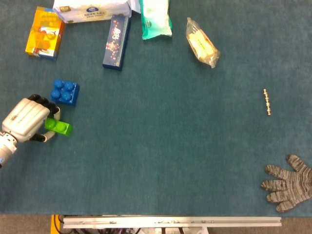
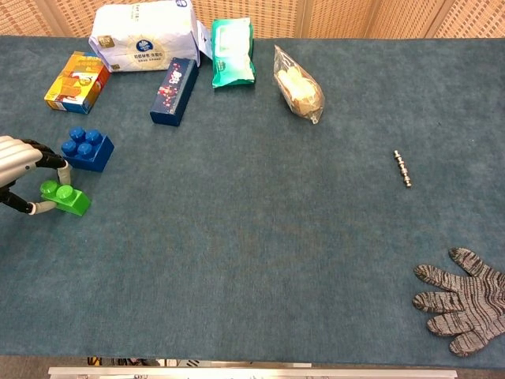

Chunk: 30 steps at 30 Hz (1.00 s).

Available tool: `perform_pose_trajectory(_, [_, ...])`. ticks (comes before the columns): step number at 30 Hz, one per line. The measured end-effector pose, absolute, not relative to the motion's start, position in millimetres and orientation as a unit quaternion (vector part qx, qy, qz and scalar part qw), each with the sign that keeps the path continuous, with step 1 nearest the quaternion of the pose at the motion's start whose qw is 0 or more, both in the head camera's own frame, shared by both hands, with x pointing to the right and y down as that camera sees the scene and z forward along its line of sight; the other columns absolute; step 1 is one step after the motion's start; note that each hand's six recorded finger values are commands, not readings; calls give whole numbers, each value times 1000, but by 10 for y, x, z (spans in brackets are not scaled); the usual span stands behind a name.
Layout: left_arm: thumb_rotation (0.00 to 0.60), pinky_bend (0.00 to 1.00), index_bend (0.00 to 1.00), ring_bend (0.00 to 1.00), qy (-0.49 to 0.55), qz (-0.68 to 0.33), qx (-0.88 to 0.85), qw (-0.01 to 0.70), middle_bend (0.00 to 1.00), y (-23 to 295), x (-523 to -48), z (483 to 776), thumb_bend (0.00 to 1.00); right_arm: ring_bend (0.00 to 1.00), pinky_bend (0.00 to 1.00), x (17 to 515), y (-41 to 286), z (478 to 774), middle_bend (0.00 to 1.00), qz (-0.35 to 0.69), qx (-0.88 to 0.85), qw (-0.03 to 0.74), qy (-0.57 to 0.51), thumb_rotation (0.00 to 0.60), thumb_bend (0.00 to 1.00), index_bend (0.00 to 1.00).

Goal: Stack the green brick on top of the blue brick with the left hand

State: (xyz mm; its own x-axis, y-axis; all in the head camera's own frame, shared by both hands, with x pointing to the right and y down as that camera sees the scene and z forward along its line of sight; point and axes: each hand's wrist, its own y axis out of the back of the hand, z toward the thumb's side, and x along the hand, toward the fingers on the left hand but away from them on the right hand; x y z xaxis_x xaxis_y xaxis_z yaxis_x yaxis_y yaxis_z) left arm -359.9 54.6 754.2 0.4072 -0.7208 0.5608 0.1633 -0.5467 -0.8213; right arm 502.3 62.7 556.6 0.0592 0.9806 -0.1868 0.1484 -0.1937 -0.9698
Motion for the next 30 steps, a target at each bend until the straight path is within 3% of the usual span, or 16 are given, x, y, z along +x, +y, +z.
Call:
perform_pose_trajectory(15, [600,251,496,346,231,-505,-714,426,470,529,-3733,7311,293,292,277,4994,604,5589,467,493,-598,421,-472,600,233,389])
perform_pose_trajectory(30, [600,251,509,372,330,-496,-702,390,495,241,-3646,6876,293,292,277,4994,605,5612,467,492,-602,420,-469,600,233,389])
